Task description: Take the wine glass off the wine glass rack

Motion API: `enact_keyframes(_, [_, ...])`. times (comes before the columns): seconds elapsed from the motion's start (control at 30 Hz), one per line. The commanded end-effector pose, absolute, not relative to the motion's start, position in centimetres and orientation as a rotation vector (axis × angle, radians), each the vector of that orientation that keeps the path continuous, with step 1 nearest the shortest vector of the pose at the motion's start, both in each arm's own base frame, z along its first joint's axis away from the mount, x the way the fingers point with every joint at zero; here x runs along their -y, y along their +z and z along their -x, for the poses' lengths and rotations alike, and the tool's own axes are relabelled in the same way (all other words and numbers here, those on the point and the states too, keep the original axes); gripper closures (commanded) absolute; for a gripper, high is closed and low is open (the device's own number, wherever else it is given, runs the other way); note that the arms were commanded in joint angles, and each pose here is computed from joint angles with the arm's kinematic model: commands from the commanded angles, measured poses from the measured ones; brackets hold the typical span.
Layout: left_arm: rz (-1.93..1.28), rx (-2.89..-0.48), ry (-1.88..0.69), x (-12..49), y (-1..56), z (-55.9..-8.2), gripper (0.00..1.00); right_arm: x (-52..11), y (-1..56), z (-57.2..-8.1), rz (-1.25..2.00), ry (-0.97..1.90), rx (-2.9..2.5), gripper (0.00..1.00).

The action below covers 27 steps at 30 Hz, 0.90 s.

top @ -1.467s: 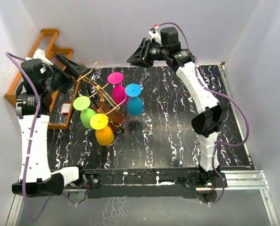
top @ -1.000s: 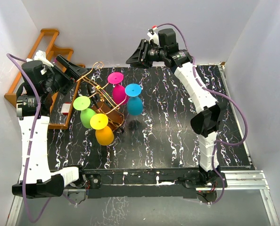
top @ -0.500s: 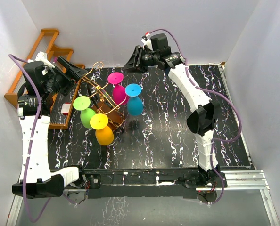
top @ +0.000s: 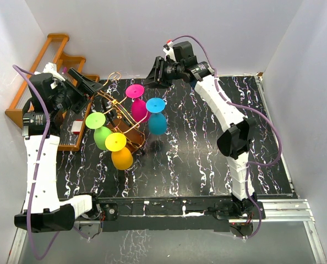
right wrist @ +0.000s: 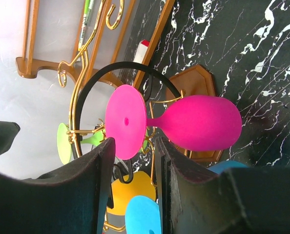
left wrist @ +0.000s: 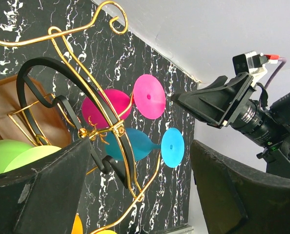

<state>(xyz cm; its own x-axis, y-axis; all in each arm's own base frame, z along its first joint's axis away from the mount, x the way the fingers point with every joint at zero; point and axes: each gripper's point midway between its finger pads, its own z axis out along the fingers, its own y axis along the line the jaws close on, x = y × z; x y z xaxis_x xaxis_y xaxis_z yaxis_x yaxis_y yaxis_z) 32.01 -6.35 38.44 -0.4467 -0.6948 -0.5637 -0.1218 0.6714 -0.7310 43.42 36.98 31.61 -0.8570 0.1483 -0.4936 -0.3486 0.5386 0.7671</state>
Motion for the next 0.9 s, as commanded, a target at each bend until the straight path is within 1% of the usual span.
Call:
enact_keyframes(0.0, [0.61,-1.922,-0.776,6.5,39.2,-31.2,0.2,-37.6,32.5,-44.0,0.207,1.278,-2.208,0.59])
enact_keyframes(0.37, [0.611,-1.928,-0.774,6.5,38.9,-31.3,0.2,-38.8,31.7,-43.8,0.227,1.29,-2.222,0.59])
enact_keyframes(0.7, [0.614,-1.926,-0.769,6.4,38.8,-31.3,0.21,-39.8,32.5,-43.5,0.248,1.337,-2.186,0.61])
enact_keyframes(0.77, [0.615,-1.927,-0.769,6.4,38.7,-31.3,0.21,-39.9,32.6,-43.4,0.251,1.347,-2.182,0.63])
enact_keyframes(0.87, [0.616,-1.928,-0.768,6.4,38.7,-31.3,0.21,-40.1,32.7,-43.3,0.254,1.361,-2.18,0.72])
